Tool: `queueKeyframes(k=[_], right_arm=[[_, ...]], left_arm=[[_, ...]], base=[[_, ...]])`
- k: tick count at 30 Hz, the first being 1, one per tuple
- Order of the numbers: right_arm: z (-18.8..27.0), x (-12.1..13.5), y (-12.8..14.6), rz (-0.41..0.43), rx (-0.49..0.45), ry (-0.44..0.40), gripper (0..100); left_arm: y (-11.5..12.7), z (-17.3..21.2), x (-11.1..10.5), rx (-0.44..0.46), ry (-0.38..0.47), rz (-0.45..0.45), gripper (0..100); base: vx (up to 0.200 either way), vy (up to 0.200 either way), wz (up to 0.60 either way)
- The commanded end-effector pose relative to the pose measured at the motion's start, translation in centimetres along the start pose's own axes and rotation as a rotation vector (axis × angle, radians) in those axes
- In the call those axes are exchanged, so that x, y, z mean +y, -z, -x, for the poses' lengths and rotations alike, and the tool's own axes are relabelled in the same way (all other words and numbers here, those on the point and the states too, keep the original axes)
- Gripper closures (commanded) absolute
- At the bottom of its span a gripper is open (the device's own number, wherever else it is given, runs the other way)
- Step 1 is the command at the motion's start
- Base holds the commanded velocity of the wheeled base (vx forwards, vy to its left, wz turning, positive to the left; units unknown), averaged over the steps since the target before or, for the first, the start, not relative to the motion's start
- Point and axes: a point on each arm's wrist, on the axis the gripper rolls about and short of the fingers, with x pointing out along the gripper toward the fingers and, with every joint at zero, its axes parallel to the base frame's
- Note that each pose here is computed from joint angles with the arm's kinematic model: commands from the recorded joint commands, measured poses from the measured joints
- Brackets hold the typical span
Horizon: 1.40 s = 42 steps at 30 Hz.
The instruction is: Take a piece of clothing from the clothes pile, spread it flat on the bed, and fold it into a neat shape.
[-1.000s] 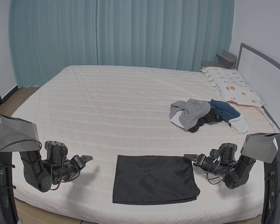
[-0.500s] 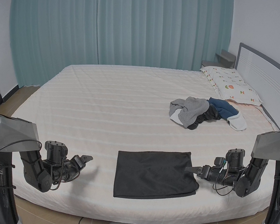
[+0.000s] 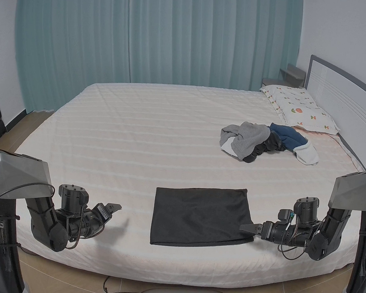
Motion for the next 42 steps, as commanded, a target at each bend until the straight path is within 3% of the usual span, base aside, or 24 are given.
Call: queueKeyframes(k=[1,26,27,32,38,40,42], right_arm=[[-0.2,-0.5,-0.1,-0.006,-0.002,0.008,100],[0.7,-2.3,-0.4,0.064,0.019,0.073,100],[0.8,-2.3,-0.3,0.066,0.023,0.075,0],[0.9,-2.3,-0.3,0.089,0.024,0.076,0],[1.0,-2.3,-2.3,0.089,-0.050,0.064,0],[0.8,-2.5,-2.8,0.056,-0.069,0.061,0],[0.3,-2.7,-3.8,-0.042,-0.103,0.049,0]], left_arm=[[0.0,0.0,0.0,0.001,0.000,0.000,0],[0.2,-0.2,0.0,-0.003,-0.010,-0.003,0],[0.2,-0.2,0.0,-0.003,-0.010,-0.003,0],[0.2,-0.2,0.0,-0.003,-0.010,-0.003,0],[0.1,-0.1,-0.1,-0.004,-0.004,0.001,0],[0.3,-0.1,-0.1,-0.001,-0.006,-0.002,0],[0.4,-0.3,-0.2,0.000,-0.002,-0.006,0]], base=[[0.000,0.000,0.00],[0.000,0.000,0.00],[0.000,0.000,0.00],[0.000,0.000,0.00],[0.000,0.000,0.00],[0.000,0.000,0.00],[0.000,-0.200,0.00]])
